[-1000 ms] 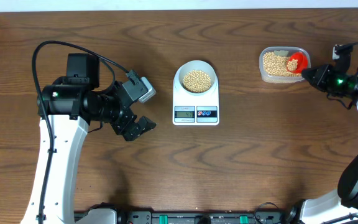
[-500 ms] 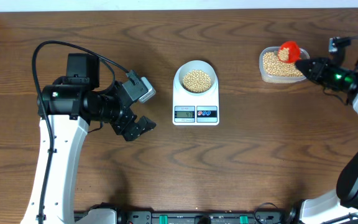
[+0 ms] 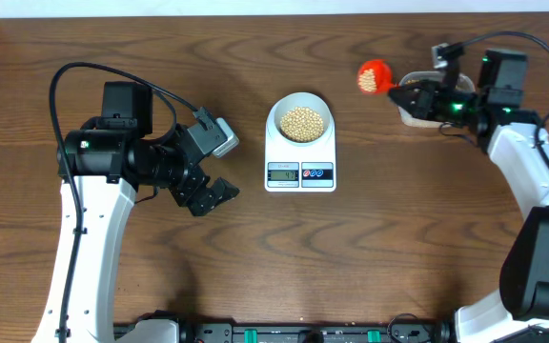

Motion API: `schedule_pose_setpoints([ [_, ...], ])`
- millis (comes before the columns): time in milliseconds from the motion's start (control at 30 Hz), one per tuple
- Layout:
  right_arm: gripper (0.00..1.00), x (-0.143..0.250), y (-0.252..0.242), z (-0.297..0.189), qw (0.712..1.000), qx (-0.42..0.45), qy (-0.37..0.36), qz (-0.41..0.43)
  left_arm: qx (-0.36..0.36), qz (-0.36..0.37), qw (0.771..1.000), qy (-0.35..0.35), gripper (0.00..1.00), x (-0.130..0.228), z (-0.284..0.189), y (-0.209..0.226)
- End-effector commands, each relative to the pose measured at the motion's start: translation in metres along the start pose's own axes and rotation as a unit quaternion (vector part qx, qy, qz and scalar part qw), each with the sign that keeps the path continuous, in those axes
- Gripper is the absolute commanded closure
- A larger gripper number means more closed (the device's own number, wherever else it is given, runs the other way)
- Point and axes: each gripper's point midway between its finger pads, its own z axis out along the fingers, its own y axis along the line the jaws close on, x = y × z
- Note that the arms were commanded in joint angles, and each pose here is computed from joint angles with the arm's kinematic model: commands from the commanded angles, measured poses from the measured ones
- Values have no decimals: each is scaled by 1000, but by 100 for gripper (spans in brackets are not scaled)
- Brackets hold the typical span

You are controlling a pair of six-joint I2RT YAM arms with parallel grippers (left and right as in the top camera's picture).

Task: Scoop item into bowl and weigh 50g on scale
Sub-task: 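Lift the filled scoop and carry it left over the white bowl, then tilt the scoop with the right gripper, pouring beans into the bowl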

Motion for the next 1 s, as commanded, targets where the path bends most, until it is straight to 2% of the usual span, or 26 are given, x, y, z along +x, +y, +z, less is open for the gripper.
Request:
schedule_pose_setpoints([
  [0,99,5,23,7,1000,-24,9,-16,-1,4,1000,1,5,1,-1,0],
  [200,99,14,35,21,998,-27,23,-42,-1,4,1000,1,5,1,-1,0],
  [500,99,30,53,41,985,-35,43,-161,-1,4,1000,1,5,1,-1,0],
  [733,99,45,68,54,960,-55,59,-267,-1,4,1000,1,5,1,-1,0],
  [867,99,46,60,63,955,-7,62,-289,-1,4,1000,1,5,1,-1,0],
  [967,99,51,65,67,949,-15,67,-308,-1,4,1000,1,5,1,-1,0],
])
